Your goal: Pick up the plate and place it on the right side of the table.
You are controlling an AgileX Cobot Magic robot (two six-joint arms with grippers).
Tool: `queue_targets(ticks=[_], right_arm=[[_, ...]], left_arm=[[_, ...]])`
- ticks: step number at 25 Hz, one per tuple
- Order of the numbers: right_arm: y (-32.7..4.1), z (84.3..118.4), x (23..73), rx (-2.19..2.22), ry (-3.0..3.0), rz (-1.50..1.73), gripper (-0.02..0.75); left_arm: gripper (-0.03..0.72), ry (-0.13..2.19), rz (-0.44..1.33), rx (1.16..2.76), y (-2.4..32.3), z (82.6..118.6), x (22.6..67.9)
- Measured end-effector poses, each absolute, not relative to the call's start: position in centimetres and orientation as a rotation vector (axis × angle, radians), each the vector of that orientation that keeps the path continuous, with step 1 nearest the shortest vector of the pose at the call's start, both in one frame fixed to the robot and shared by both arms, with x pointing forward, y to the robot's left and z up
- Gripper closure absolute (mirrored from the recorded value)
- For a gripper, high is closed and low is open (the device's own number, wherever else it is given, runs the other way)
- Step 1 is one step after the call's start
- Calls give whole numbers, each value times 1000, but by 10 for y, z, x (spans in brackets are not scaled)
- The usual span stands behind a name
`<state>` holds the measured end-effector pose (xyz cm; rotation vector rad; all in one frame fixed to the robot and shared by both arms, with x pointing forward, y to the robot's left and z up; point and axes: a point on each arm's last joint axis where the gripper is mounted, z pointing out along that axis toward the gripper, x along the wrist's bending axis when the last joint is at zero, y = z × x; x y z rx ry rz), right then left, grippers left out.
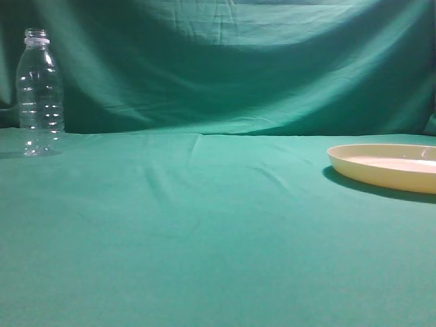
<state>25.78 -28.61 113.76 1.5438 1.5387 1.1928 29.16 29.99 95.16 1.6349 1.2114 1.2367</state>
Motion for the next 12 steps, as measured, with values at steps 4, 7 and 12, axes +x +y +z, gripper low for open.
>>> queue_targets(ticks=[4, 7, 12], right_arm=[[-284, 1138, 238, 1483, 1502, 1261, 738], [-285, 1139, 235, 1442, 1492, 1261, 738], [-286, 1128, 247, 1337, 1495, 1221, 738]], left_arm=[[688, 1211, 1237, 1635, 300, 952, 292], [688, 1211, 1237, 1635, 300, 952, 292], [688, 1211, 1237, 1635, 300, 952, 292]])
